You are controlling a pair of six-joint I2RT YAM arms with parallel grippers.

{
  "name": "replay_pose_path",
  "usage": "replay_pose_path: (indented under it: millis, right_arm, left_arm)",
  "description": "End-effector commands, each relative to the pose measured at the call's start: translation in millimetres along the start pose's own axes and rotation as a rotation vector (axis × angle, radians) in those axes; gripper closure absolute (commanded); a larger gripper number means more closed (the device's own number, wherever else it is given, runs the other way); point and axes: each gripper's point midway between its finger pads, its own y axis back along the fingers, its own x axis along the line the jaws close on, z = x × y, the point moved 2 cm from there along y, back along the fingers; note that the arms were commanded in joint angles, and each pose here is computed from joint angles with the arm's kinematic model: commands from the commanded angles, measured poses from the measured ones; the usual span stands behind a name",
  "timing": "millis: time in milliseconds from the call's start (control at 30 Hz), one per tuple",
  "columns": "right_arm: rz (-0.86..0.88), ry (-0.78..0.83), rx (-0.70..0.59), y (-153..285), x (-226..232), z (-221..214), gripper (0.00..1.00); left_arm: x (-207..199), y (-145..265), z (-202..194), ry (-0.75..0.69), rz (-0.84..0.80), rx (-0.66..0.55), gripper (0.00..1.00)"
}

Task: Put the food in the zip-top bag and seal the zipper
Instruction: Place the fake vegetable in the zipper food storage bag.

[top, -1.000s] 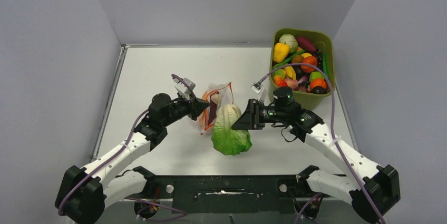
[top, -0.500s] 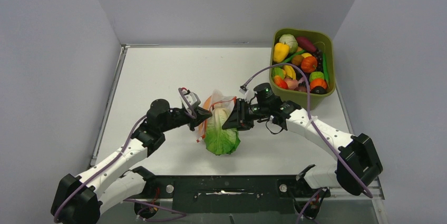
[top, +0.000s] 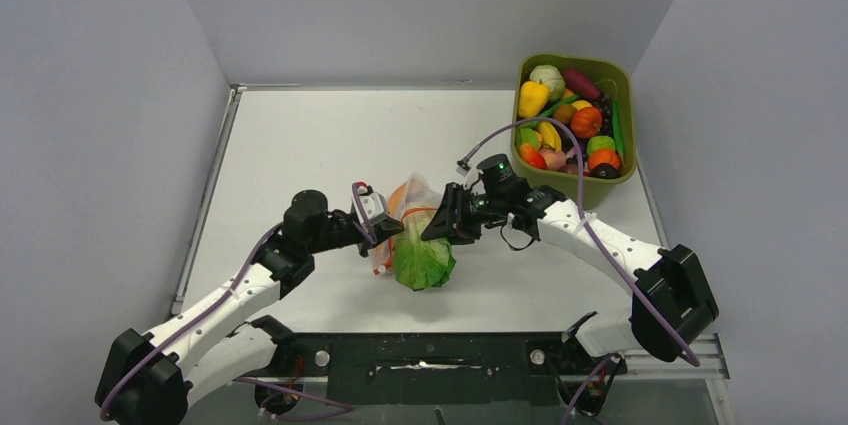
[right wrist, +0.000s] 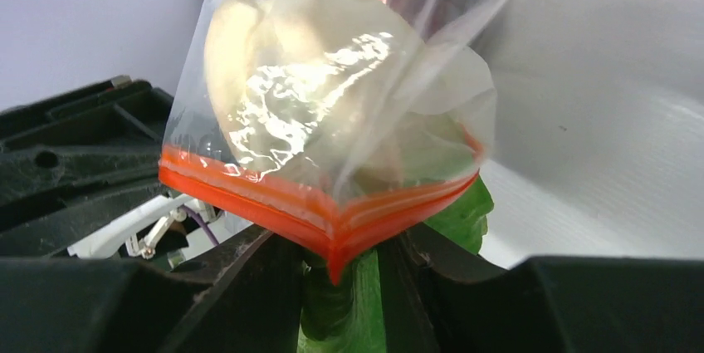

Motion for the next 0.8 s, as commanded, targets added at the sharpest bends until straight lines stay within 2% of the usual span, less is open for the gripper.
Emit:
replay_pose_path:
  millis: [0,300,400,567,767]
  right_arm:
    - [0.042,0.031,-0.164,9.6,23.2,34.1,0.71]
    - [0.18,-0.017,-0.224,2.4,39.3,45.0,0.7]
    - [0.134,0.014,-0.216,-4.2,32.9,49.5,0.63]
    - [-0.031,0.124,-0.2,-13.1,11.4,56.7,0.41]
    - [-0.049,0.252,-0.281,2.6,14.0,56.5,0.32]
  left_arm:
    - [-14.9,-0.2,12.9,-0.07,-0.094,-0.037,1.0]
    - [-19.2,-7.4,12.9,-0.057,-0.137,-0.017,1.0]
    - [-18.7,-7.5,16.7,-0.066,-0.131,-0.032,1.0]
    - [-8.6,-4.8,36.3,-0.015,-0.034,-0.114,1.0]
    - [6.5,-3.2,47.1,0.07,0.08,-0.152,1.0]
